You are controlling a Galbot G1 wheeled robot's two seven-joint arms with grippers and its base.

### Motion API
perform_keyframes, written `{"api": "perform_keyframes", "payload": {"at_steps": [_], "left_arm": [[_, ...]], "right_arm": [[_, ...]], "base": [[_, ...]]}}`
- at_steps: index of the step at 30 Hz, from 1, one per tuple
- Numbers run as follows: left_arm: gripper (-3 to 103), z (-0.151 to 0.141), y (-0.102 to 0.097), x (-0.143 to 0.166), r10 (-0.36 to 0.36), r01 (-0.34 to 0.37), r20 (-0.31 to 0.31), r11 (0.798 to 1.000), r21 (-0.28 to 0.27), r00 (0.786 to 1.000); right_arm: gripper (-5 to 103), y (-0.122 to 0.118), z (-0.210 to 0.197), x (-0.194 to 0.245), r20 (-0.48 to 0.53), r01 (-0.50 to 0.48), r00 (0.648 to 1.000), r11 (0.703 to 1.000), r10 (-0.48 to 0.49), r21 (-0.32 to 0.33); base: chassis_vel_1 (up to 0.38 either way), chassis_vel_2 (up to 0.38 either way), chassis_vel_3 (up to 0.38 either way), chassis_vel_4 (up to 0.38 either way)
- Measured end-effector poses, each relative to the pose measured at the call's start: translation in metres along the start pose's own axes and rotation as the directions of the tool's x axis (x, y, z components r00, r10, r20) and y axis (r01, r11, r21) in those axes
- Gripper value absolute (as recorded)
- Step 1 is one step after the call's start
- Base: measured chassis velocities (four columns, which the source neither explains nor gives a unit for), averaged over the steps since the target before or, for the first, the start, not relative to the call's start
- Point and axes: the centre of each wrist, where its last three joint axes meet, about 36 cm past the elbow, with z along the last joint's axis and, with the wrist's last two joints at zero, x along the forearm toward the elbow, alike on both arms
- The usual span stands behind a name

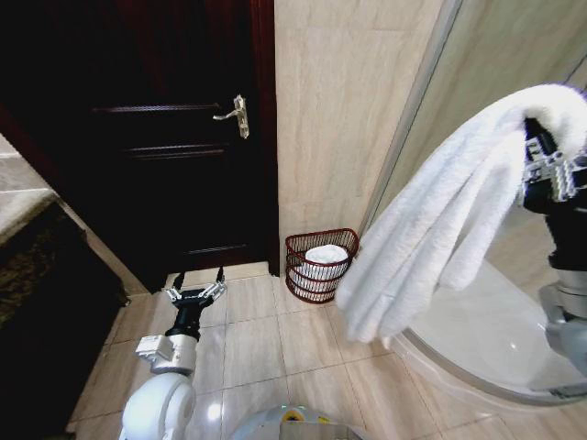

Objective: Discard the used towel into the hamper.

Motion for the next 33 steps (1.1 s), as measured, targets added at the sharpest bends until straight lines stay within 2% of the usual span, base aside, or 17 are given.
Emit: {"api": "perform_keyframes", "payload": {"at_steps": [25,33], "left_arm": [[100,0.0,0.0,0.0,0.0,0.0,0.0,1.0,0.0,1.0],[100,0.0,0.0,0.0,0.0,0.0,0.0,1.0,0.0,1.0]], "right_arm": [[10,0.0,0.009,0.003,-0.005,0.008,1.0,1.0,-0.008,0.003],[10,-0.007,0.016,0.006,0.043,-0.009,0.999,1.0,0.008,0.006]], "base": [[0.0,0.0,0.0,0.0],[0.0,0.0,0.0,0.0]]}}
